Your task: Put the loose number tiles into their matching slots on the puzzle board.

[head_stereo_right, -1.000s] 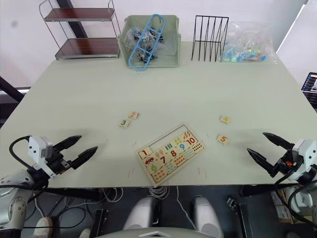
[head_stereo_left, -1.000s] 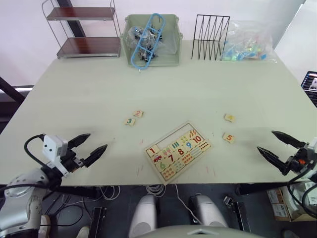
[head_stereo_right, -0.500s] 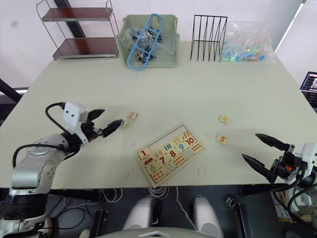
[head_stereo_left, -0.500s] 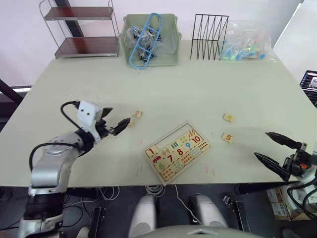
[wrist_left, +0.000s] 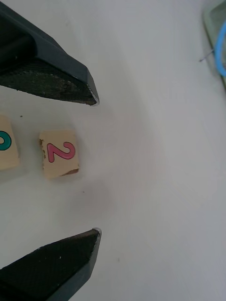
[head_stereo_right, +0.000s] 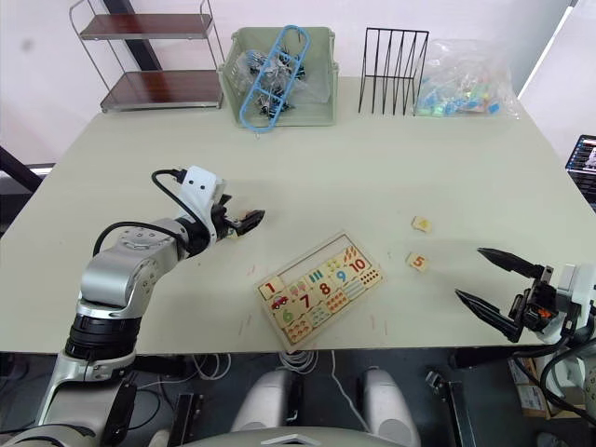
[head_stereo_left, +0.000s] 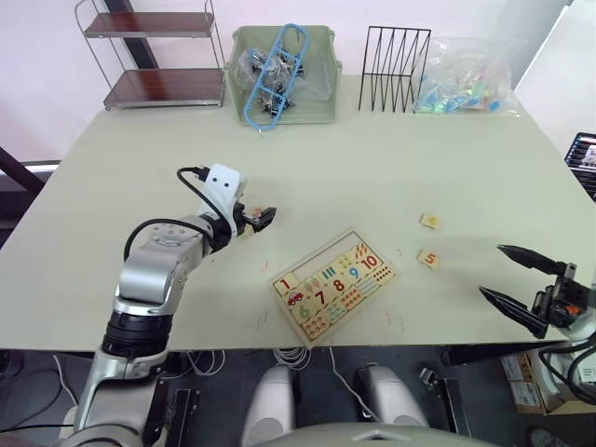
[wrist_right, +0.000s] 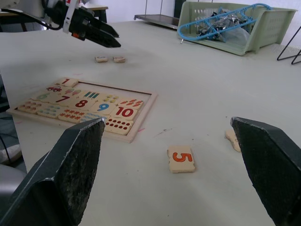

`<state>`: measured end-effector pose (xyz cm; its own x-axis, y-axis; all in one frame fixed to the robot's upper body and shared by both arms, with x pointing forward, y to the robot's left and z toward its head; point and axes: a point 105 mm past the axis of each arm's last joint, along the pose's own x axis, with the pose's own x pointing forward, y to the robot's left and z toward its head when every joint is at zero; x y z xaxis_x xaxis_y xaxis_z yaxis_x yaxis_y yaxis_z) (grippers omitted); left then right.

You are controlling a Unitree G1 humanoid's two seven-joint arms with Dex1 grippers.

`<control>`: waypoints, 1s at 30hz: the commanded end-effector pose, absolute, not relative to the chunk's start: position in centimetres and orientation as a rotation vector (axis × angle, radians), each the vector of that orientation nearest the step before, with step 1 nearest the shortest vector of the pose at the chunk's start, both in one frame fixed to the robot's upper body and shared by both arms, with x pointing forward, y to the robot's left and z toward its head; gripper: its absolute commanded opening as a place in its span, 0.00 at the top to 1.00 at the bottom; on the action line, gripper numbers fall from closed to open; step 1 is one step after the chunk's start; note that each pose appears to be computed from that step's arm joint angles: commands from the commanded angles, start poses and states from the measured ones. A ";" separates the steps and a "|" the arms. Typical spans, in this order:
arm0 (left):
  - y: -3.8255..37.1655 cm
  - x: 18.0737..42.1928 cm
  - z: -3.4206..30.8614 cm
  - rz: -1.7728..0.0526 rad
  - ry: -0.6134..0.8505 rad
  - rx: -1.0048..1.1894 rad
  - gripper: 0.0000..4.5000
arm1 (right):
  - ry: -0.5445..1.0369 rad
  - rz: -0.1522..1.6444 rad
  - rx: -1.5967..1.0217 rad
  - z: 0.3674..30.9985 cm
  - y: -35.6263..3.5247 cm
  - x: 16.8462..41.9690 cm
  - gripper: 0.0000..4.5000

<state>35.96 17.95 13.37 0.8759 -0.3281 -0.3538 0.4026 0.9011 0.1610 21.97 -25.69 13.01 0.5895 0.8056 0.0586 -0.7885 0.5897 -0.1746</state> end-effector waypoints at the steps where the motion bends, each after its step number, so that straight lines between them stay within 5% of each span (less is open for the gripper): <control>1: 17.2 37.0 14.2 -0.386 0.309 0.267 0.02 | -0.180 0.948 -0.177 14.1 -25.8 21.9 0.00; 23: 16.7 37.7 10.7 -0.324 0.527 0.246 0.02 | -0.199 0.949 -0.178 14.2 -25.7 21.8 0.00; 30: 16.4 37.6 11.1 -0.314 0.511 0.266 0.68 | -0.203 0.945 -0.179 14.3 -25.7 21.9 0.00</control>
<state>37.71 16.13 11.07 0.8201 -0.2509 -0.5143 0.3703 0.9179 0.1428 21.96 -25.43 13.32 0.5636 0.8232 0.0686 -0.8002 0.5647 -0.2021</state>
